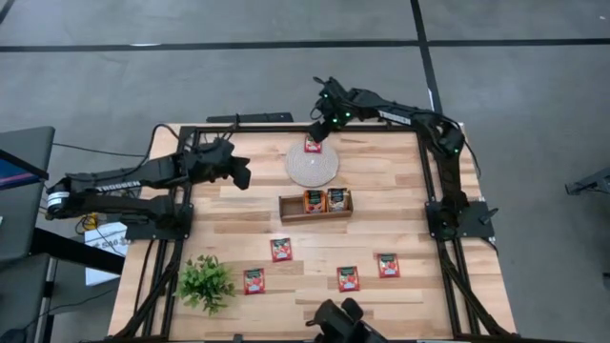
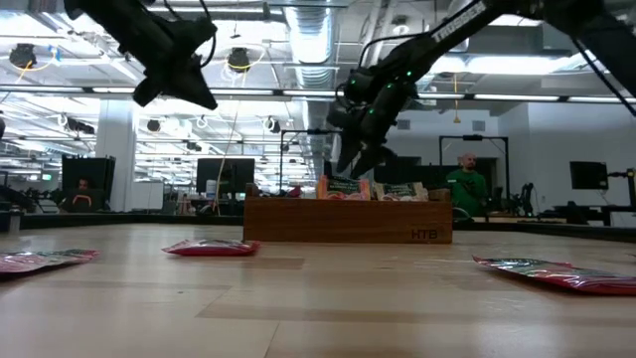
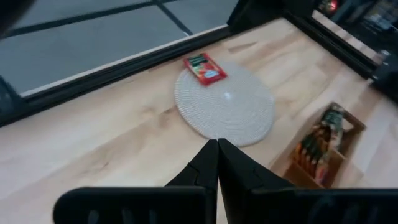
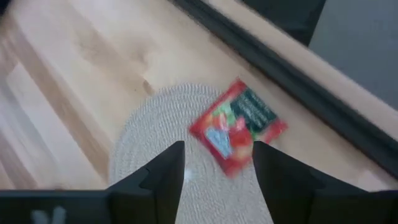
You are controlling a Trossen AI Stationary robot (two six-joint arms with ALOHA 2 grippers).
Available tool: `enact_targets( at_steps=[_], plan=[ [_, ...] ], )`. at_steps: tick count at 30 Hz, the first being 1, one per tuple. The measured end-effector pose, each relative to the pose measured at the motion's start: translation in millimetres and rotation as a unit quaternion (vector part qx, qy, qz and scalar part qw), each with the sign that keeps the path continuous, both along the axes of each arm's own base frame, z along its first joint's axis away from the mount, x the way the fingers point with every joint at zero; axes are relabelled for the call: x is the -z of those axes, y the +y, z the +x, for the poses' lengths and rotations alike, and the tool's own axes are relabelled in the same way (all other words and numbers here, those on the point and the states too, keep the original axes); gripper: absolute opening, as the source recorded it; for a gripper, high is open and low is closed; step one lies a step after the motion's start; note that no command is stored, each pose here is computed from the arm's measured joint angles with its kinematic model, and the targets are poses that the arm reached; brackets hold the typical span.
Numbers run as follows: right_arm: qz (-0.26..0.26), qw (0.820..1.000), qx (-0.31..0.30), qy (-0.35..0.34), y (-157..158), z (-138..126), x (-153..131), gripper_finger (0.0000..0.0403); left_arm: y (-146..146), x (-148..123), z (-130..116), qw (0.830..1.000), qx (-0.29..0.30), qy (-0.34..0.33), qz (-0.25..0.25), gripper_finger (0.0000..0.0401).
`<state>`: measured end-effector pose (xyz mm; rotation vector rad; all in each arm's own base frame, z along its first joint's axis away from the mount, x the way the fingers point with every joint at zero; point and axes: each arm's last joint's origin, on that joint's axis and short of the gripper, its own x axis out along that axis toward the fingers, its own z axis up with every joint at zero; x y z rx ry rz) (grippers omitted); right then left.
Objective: Pick & Place Tea
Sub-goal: Put the red tea bag into the left section of the wooden organizer
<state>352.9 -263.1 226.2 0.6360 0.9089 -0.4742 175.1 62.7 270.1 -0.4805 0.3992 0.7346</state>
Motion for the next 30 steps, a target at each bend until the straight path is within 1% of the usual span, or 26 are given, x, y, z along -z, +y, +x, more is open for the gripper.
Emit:
enact_targets(
  at_steps=[3,8,10,12,14,20,24,30],
  plan=[
    [0.028,0.999,0.021,0.006,-3,5,9,0.0187,0,7,-3,1.0,-0.016,0.003,-0.005,0.0],
    [0.056,0.997,0.061,-0.004,-11,12,14,0.0183,0,10,-2,1.0,-0.019,0.002,-0.006,0.0],
    [0.078,0.994,0.076,0.01,-13,10,18,0.0179,0,9,-2,1.0,-0.019,0.0,-0.005,0.0],
    [0.087,0.992,0.092,0.009,-17,11,22,0.0177,0,9,-2,1.0,-0.02,-0.003,-0.004,0.0],
    [0.109,0.989,0.102,0.012,-19,9,24,0.0175,0,9,-2,1.0,-0.02,-0.004,-0.003,0.0],
    [0.137,0.98,0.141,0.002,-25,4,23,0.0182,0,8,-1,1.0,-0.02,-0.006,-0.002,0.0],
    [0.174,0.97,0.171,-0.012,-32,-1,23,0.0189,1,8,-1,1.0,-0.019,-0.007,0.001,0.0],
    [0.176,0.97,0.169,-0.025,-33,1,22,0.019,1,8,-1,1.0,-0.018,-0.006,0.002,0.0]
  ],
)
